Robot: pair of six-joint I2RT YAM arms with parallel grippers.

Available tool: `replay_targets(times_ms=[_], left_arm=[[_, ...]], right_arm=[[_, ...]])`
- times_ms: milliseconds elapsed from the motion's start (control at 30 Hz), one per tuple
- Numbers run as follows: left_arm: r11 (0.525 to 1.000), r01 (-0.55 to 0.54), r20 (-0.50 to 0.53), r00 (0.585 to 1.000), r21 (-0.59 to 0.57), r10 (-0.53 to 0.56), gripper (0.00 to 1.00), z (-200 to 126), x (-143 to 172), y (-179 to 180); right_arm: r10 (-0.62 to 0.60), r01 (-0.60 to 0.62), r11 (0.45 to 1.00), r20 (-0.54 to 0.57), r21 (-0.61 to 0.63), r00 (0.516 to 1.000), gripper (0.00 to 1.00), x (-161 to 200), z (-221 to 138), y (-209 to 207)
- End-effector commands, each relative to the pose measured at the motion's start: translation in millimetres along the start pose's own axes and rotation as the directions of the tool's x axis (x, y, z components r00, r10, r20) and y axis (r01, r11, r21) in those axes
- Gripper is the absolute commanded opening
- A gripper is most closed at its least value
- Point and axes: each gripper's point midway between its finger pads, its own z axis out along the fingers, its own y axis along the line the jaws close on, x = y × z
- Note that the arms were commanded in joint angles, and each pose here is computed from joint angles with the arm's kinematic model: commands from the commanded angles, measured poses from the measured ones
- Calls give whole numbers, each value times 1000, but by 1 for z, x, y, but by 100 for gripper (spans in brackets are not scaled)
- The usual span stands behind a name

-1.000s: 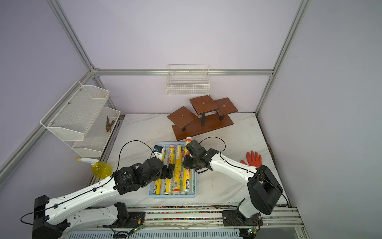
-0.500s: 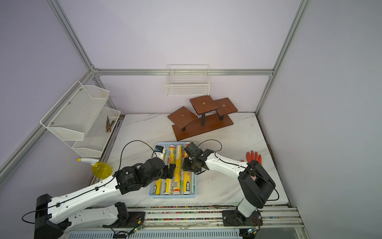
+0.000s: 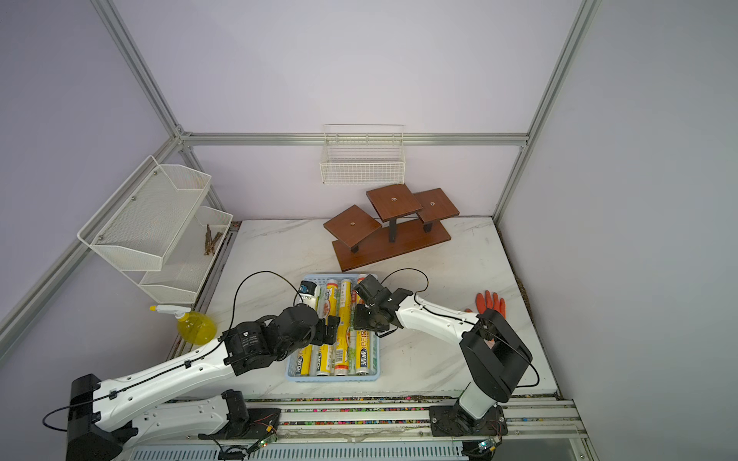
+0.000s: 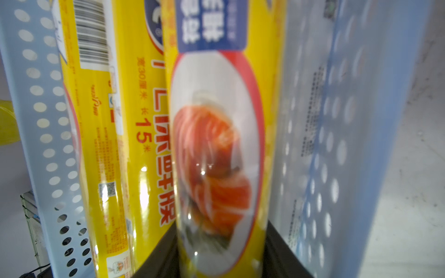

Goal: Put the plastic wrap into the basket
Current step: Place the plastic wrap in the basket.

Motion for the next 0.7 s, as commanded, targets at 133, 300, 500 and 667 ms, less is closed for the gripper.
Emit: replay_targets(times_ms=[133,300,500,667], left_arm=[[1000,23,22,999,21,-23,100,0,-6,-6],[1000,23,20,1000,22,-23,100,1,-6,-6],[999,23,20,1000,25,-24,100,0,-7,-7],[999,24,24,999,26,-24,100,0,-8,-8]], right_arm=[[-18,17,1000,14,25,1000,52,0,-5,-2],[-20,19,999,31,39,999,52,-2,-11,-4],[-20,19,999,45,37,999,53,-3,-17,-3],[-24,23,1000,54,14,998,54,-5,-22,2]])
